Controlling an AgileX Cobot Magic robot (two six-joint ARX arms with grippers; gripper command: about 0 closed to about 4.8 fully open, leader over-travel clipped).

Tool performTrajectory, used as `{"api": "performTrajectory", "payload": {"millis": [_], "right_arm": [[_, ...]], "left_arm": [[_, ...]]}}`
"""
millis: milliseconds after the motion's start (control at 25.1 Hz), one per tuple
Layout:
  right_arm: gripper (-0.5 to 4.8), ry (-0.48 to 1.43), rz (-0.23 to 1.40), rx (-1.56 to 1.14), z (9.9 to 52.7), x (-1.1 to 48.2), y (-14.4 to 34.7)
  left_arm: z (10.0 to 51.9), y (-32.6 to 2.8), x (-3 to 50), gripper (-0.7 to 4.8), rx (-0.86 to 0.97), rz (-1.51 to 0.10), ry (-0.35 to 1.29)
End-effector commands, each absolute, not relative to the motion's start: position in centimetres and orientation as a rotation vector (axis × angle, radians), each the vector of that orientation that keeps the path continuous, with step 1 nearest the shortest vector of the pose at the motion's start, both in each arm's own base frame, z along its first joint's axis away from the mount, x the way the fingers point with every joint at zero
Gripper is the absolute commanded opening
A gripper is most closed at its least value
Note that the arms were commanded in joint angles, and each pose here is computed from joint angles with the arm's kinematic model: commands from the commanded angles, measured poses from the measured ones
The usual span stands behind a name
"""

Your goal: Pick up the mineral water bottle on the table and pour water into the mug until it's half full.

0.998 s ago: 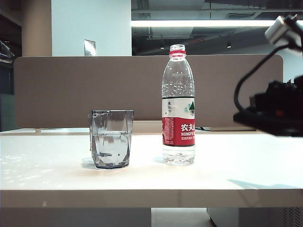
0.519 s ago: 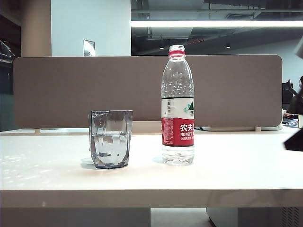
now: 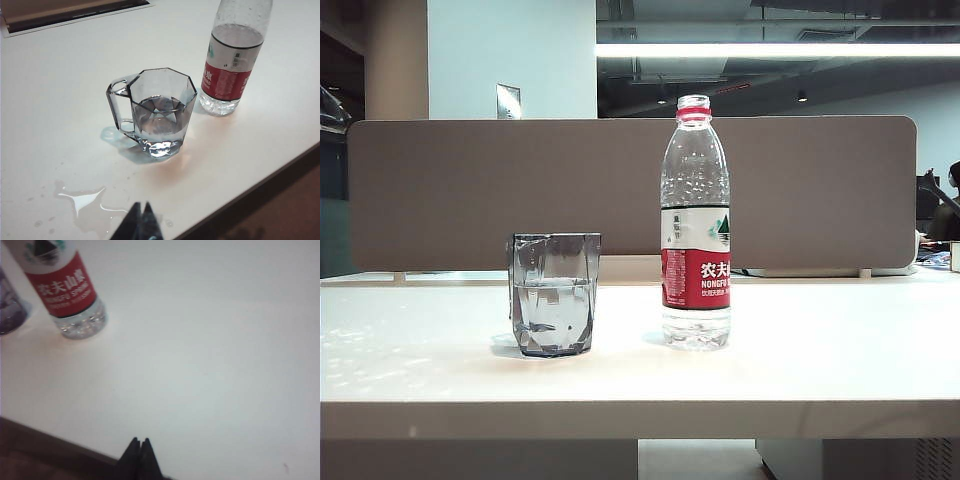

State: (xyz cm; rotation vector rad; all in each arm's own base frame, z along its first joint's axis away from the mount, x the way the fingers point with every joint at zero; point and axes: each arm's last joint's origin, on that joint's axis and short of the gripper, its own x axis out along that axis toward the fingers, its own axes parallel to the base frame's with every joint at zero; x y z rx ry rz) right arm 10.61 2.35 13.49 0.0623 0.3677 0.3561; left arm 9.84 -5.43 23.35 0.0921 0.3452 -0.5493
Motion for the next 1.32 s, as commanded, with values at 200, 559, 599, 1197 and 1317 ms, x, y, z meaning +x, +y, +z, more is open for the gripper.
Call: {"api": "performTrajectory", "payload": {"millis": [200,559,599,1197,1317], "right_arm": [[-0.05,0.34,0.212,0.037,13.4,10.0,1.8],[-0.05,0.221,0.178,0.039,14.4,9.6,1.6],[-0.05,0.211,0.178,0.04,14.4,9.6,1.6],[-0.05,0.183,0.177,0.042,14.6,9.5,1.6],[-0.05,0.184,0.177,0.042,14.6,9.5,1.6]], "left_arm": [[23.7,-5.4,9.8,-0.05,0.084,-0.552,0.325],[23.7,-5.4,9.8,-0.05,0.084,-0.552,0.325],[23.7,-5.4,9.8,-0.05,0.084,-0.552,0.325],[24.7,-3.6,8.5,-0.05,0.055,-0.484,0.186],[23.5,-2.3,8.4,-0.05,0.033,-0.353,0.112]]}}
